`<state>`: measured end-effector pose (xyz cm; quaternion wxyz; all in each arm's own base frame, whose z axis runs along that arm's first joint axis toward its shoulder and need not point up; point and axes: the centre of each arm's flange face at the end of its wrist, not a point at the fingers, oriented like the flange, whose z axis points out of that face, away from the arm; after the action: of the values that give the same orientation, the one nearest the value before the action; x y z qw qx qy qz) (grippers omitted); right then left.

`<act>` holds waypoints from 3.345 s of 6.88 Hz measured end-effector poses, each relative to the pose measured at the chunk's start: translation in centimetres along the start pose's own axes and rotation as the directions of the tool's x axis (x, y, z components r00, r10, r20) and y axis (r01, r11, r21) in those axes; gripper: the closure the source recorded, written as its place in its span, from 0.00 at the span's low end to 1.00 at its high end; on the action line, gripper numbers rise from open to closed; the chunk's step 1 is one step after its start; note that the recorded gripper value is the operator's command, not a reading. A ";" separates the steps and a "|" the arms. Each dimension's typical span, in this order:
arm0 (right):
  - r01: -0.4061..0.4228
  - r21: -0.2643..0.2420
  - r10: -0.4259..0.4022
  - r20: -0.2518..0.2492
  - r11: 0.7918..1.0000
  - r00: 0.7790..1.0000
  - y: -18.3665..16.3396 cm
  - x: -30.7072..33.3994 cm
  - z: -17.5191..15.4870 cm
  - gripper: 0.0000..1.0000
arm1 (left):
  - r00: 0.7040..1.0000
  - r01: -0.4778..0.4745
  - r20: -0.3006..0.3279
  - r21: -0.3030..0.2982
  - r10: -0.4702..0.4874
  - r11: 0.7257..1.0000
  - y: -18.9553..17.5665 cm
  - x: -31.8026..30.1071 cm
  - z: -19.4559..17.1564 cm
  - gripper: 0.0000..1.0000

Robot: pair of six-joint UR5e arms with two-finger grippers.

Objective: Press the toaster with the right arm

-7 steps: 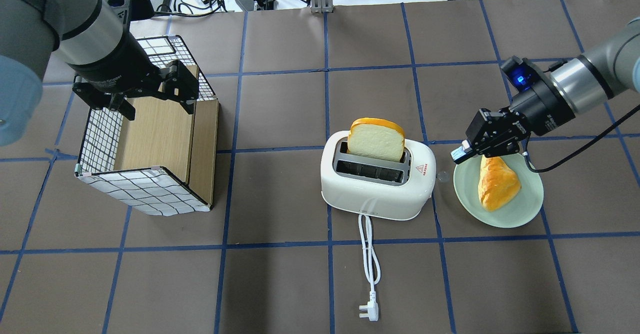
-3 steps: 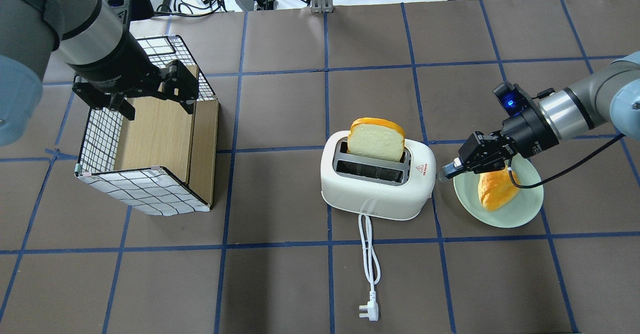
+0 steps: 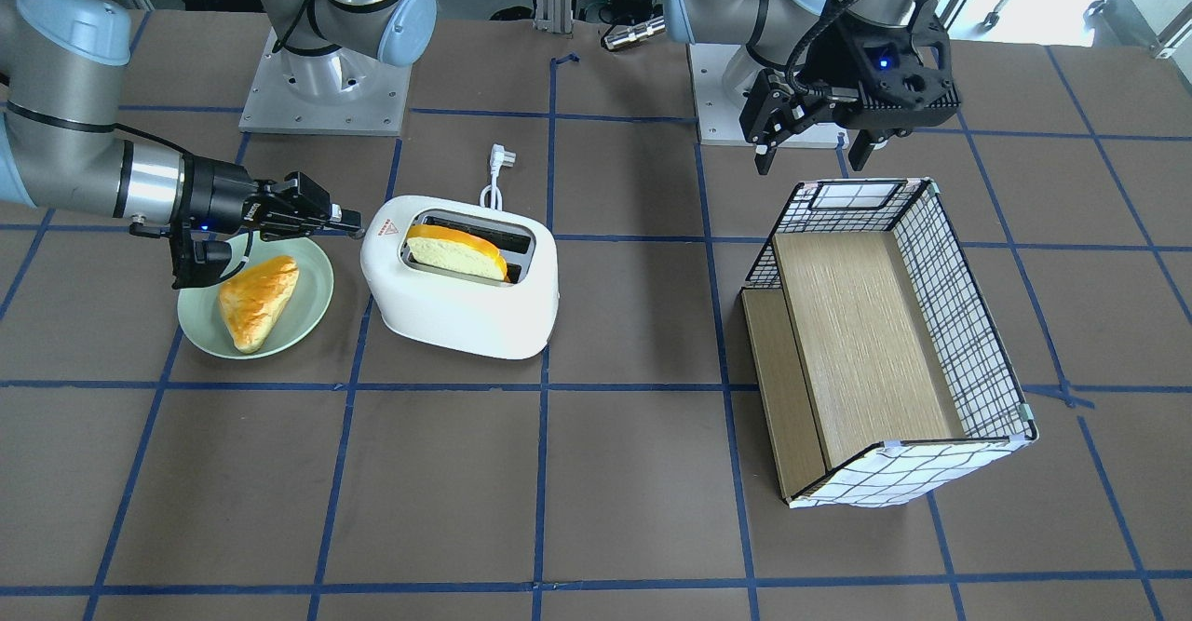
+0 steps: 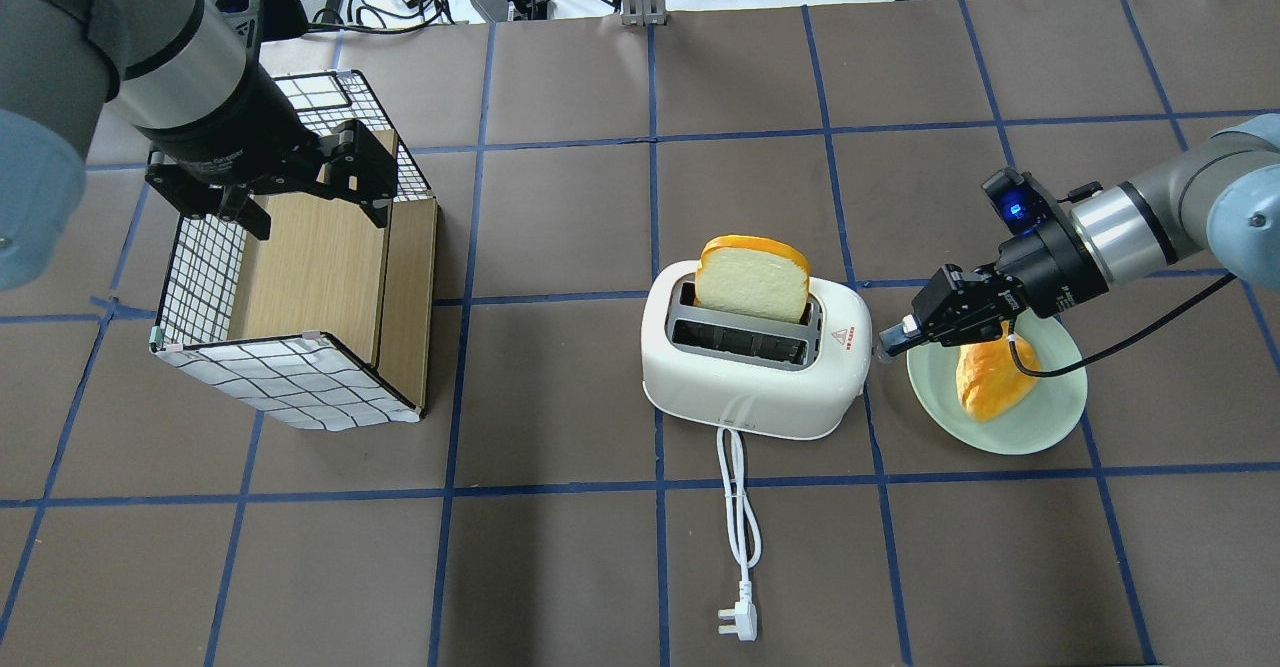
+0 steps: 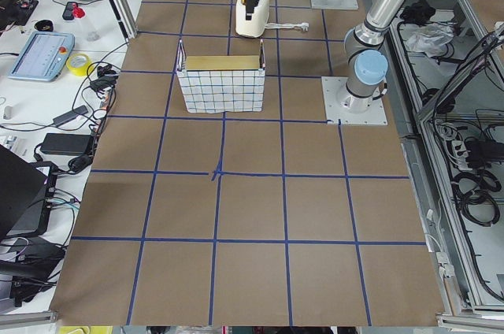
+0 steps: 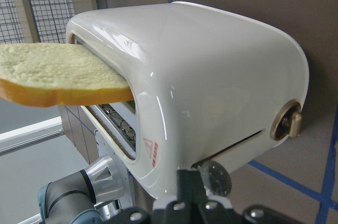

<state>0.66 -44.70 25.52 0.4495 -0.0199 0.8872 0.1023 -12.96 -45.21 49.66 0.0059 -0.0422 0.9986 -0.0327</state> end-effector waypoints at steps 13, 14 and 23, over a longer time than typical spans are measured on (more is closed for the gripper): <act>0.032 0.003 -0.032 -0.059 0.999 0.998 -0.7 4.6 3.0 1.00 | 1.000 0.000 0.000 0.000 0.000 1.000 0.0 0.0 0.0 0.00; 0.031 0.007 -0.030 -0.064 0.999 0.997 -0.6 4.7 3.1 1.00 | 1.000 0.000 0.000 0.000 0.000 1.000 0.0 0.0 0.0 0.00; -0.064 0.146 0.151 -0.728 0.987 0.669 -2.6 -19.5 -9.4 0.18 | 1.000 0.000 0.000 0.000 0.000 1.000 0.0 0.0 0.0 0.00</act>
<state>5.13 -50.22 46.12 0.0478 0.0172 0.9967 0.0636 -12.96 -45.21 49.66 0.0059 -0.0421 0.9986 -0.0327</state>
